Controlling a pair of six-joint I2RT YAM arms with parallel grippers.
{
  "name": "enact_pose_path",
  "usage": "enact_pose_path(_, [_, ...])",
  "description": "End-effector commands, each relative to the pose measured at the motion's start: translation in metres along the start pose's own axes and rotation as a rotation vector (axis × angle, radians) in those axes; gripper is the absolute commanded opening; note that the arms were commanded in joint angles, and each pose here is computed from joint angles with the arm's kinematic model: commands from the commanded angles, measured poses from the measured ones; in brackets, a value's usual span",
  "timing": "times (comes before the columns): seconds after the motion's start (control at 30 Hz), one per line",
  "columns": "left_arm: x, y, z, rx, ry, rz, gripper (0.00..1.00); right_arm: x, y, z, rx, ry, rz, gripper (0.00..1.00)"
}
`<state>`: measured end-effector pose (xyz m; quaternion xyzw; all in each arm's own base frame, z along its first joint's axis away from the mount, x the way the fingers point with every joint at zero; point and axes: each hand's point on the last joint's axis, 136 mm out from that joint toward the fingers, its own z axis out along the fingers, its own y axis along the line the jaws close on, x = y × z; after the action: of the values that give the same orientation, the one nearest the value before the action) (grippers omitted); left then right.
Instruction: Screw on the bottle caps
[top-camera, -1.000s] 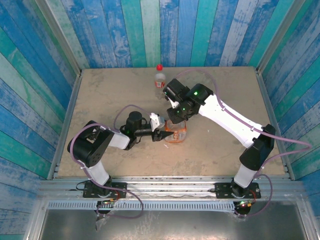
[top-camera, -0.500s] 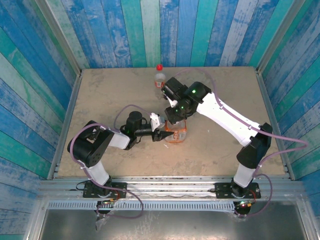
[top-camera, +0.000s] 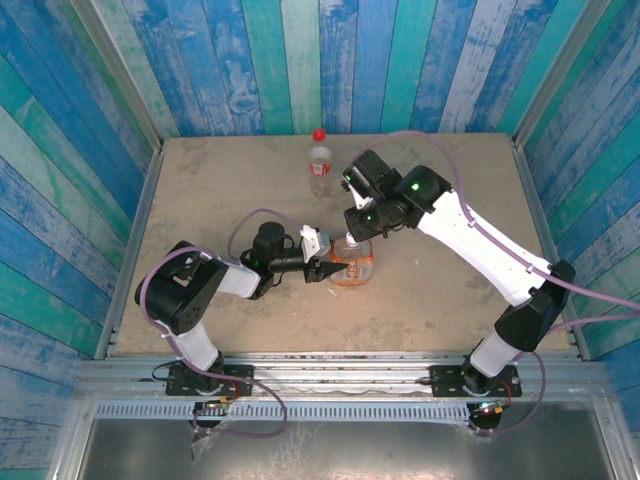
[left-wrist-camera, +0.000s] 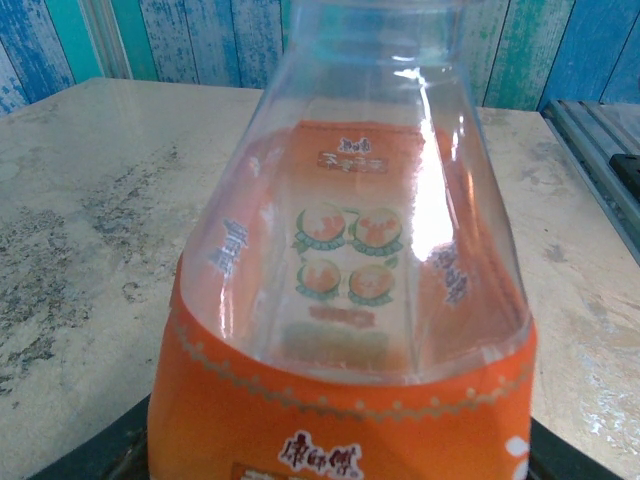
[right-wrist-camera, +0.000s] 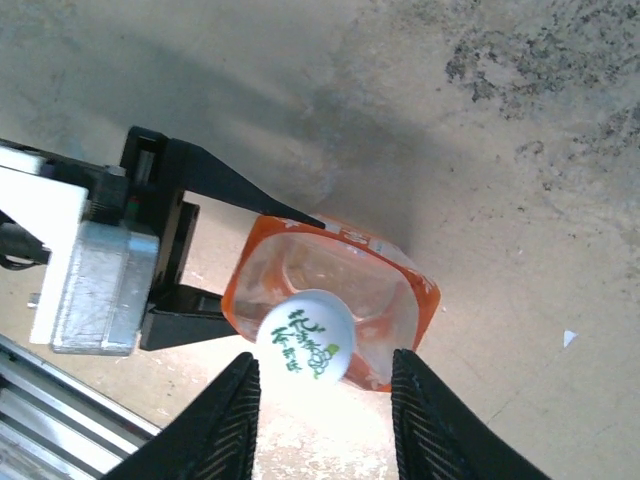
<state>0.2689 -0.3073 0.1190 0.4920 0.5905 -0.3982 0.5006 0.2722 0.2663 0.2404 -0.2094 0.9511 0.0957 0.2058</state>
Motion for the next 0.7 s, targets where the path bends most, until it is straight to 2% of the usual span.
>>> enact_pose_path(0.0, [-0.005, -0.001, 0.003, 0.015, -0.008, 0.017, 0.58, 0.011, -0.002, 0.009, -0.004, 0.034, 0.015, 0.35])
enact_pose_path(0.2, [-0.004, -0.001, 0.003, 0.016, -0.005, 0.014, 0.58, 0.019, -0.008, 0.023, 0.011, 0.067, 0.025, 0.31])
enact_pose_path(0.47, [-0.004, -0.001, 0.003, 0.016, -0.005, 0.015, 0.58, 0.006, 0.0, 0.01, -0.044, 0.01, 0.039, 0.33])
enact_pose_path(0.67, [-0.004, -0.001, 0.003, 0.017, -0.005, 0.012, 0.58, 0.014, -0.002, 0.024, -0.083, 0.035, 0.075, 0.24])
